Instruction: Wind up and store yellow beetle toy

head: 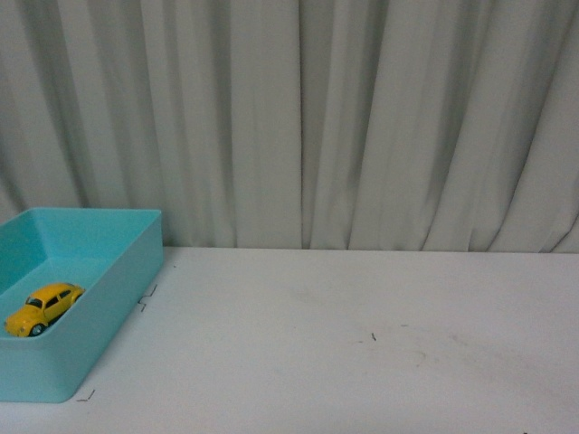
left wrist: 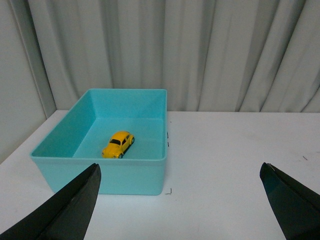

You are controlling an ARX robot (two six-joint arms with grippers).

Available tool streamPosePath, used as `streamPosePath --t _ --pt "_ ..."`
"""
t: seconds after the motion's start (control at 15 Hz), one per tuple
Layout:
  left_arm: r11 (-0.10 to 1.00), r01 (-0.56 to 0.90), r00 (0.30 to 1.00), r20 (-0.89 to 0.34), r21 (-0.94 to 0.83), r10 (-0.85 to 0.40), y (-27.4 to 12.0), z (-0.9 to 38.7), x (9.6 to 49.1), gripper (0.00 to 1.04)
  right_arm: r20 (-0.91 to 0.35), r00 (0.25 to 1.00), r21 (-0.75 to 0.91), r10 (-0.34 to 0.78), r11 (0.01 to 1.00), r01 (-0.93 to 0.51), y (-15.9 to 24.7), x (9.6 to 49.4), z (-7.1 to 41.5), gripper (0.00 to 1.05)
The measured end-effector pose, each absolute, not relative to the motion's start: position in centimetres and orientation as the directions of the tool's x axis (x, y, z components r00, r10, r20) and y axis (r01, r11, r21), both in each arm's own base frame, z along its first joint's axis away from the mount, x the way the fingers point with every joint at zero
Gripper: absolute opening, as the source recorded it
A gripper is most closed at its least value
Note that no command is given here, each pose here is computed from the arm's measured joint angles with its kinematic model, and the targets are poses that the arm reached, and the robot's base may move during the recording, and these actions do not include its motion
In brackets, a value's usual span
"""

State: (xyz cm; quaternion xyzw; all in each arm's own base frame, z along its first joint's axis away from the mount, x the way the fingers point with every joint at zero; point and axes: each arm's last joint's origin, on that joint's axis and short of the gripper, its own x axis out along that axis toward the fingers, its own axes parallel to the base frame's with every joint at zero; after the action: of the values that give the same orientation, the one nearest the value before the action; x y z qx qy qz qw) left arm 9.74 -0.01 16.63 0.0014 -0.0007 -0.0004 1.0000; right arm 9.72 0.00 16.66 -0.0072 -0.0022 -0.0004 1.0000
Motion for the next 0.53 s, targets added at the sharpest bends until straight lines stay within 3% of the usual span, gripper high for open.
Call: streamPosePath --t 0.53 --pt "1.0 0.001 1.0 0.003 0.003 -0.001 -0.01 16.65 9.74 0.98 0.006 1.0 -0.015 -0.001 1.0 0.001 0.0 9.72 16.68 0.98"
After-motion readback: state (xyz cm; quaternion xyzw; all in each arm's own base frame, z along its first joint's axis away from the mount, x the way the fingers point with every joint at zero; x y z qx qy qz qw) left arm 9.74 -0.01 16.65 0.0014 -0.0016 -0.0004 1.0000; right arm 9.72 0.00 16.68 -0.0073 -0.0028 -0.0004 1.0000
